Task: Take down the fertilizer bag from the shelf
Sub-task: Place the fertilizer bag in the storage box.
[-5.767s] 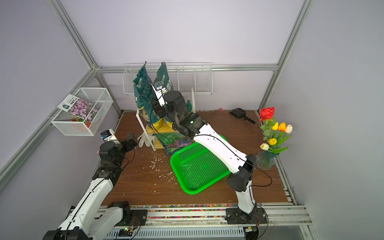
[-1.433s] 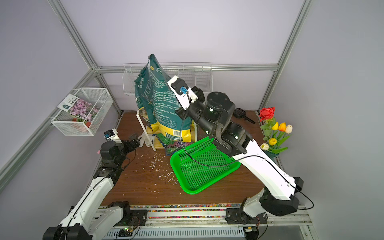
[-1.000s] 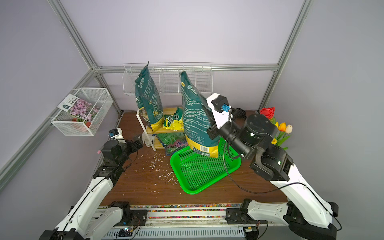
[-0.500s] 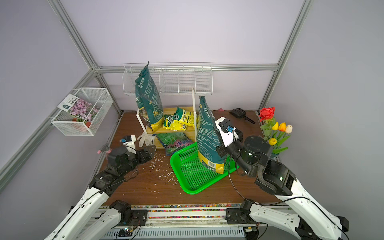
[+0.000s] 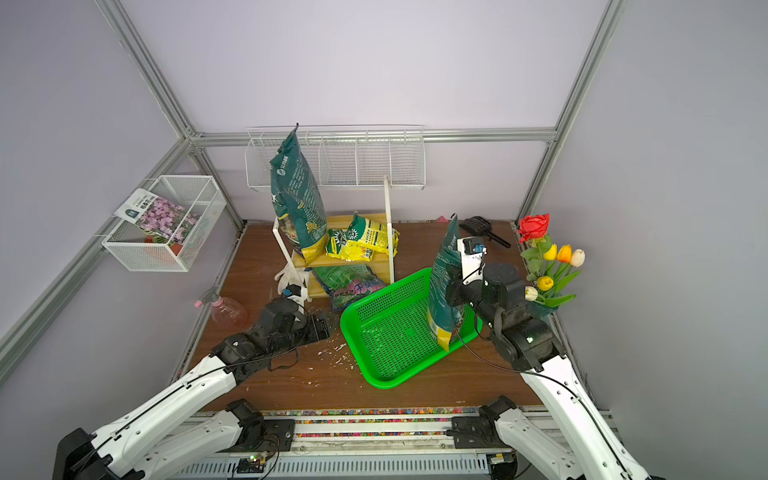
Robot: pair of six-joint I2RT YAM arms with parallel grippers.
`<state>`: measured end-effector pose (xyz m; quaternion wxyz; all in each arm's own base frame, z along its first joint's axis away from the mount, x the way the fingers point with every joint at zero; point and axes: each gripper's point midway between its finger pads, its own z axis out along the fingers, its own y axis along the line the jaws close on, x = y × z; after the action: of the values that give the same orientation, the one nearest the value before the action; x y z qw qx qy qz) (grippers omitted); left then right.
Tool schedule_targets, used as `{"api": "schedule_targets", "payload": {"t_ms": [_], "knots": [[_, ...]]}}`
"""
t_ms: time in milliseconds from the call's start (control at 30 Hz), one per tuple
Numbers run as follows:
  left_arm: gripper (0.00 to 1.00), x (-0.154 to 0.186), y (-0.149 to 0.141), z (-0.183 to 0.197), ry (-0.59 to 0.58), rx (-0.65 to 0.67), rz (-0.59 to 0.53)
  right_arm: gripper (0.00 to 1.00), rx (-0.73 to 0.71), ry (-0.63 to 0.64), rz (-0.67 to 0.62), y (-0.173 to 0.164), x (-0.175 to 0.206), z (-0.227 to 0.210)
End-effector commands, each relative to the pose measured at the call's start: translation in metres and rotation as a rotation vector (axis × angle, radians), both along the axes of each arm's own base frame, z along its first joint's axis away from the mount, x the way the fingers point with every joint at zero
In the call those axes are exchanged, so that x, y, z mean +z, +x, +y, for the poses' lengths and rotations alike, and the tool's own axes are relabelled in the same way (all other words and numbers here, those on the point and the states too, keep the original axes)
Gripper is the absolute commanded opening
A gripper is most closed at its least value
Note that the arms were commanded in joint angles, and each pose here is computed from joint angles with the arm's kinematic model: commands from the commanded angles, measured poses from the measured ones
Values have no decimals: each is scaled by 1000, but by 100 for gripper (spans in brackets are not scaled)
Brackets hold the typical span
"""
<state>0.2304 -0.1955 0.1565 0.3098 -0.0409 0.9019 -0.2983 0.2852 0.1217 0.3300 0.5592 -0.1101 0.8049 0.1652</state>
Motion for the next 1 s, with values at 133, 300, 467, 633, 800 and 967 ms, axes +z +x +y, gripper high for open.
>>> {"api": "schedule_targets", "payload": {"t_ms": [133, 300, 467, 633, 800, 967], "knots": [[84, -5, 4, -14, -57, 7, 22, 0, 243, 228, -336, 6, 86, 21], [84, -10, 6, -18, -43, -1, 37, 0, 341, 273, -348, 21, 82, 23], [84, -9, 7, -15, -37, 9, 31, 0, 422, 316, -356, 36, 79, 19], [84, -5, 8, -14, -33, 14, 18, 0, 494, 346, -319, 47, 76, 11], [84, 4, 12, -18, -24, 1, 6, 0, 553, 400, -207, 60, 56, 7], [84, 20, 20, -27, -27, -21, -16, 0, 589, 424, -102, 60, 42, 10]]}}
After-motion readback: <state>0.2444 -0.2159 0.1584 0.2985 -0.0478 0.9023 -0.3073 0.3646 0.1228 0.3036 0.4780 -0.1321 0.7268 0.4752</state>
